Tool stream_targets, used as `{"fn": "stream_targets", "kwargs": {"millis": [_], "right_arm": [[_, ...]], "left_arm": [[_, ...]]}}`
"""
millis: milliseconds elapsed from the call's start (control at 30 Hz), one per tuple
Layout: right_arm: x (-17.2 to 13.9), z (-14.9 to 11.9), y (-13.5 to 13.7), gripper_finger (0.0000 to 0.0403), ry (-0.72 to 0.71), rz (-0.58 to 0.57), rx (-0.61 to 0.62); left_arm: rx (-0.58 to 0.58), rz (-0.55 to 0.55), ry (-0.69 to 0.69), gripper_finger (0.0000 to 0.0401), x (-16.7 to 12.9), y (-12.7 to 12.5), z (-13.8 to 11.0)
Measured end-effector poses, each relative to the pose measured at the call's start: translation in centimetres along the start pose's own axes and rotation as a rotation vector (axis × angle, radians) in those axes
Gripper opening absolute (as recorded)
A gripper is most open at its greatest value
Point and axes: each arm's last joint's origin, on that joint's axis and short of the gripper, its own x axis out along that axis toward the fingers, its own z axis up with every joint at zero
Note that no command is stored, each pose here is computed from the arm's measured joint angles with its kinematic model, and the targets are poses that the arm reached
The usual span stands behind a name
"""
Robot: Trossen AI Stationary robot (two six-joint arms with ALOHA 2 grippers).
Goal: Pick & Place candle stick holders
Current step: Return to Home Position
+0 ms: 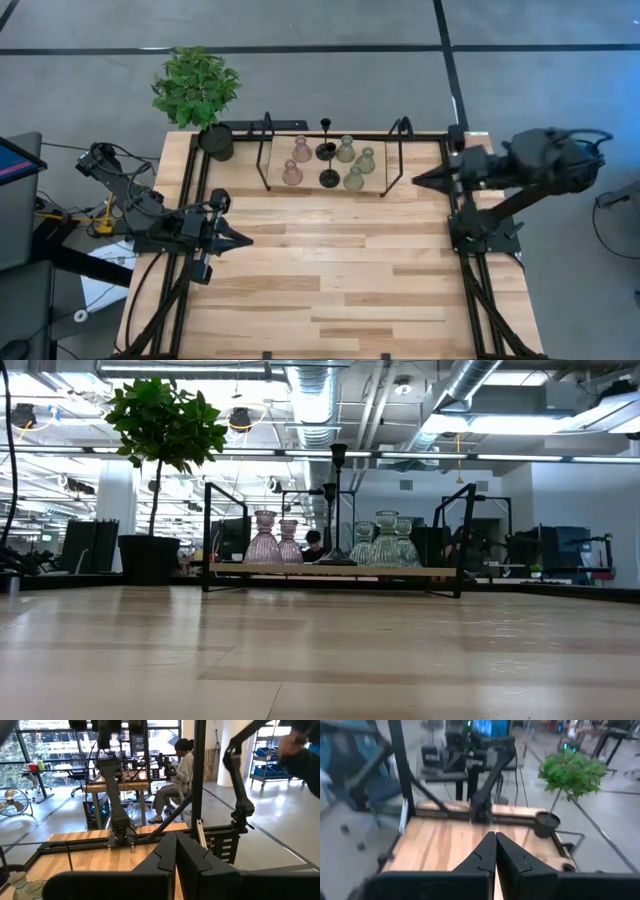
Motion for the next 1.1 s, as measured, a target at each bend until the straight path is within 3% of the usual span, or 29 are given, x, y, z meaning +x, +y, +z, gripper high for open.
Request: {"fn": "stream_targets", "kwargs": {"millis": [300,500,667,800,1100], "right_arm": [[1.0,-10.8,0.2,0.0000,-0.361,0.047,0.187],[2.7,-16.8,0.2,0.0000,-0.385,0.048,0.243],[4.1,-19.9,-0.1,0.0000,-0.464,0.074,0.246],[5.0,-22.1,-0.8,0.0000,-0.448,0.065,0.290],[6.2,-24.9,-1.8,0.0000,-0.456,0.087,0.275]], "left_arm": [[-0.008,0.001,-0.016,0.0005,0.0,0.0,0.2],[0.037,0.022,-0.016,0.0005,-0.1,0.1,0.2],[0.034,0.046,-0.028,0.0005,-0.5,0.5,0.4],[0.031,0.046,-0.033,0.0005,-0.6,0.6,0.5],[0.031,0.046,-0.033,0.0005,-0.6,0.6,0.5]]}}
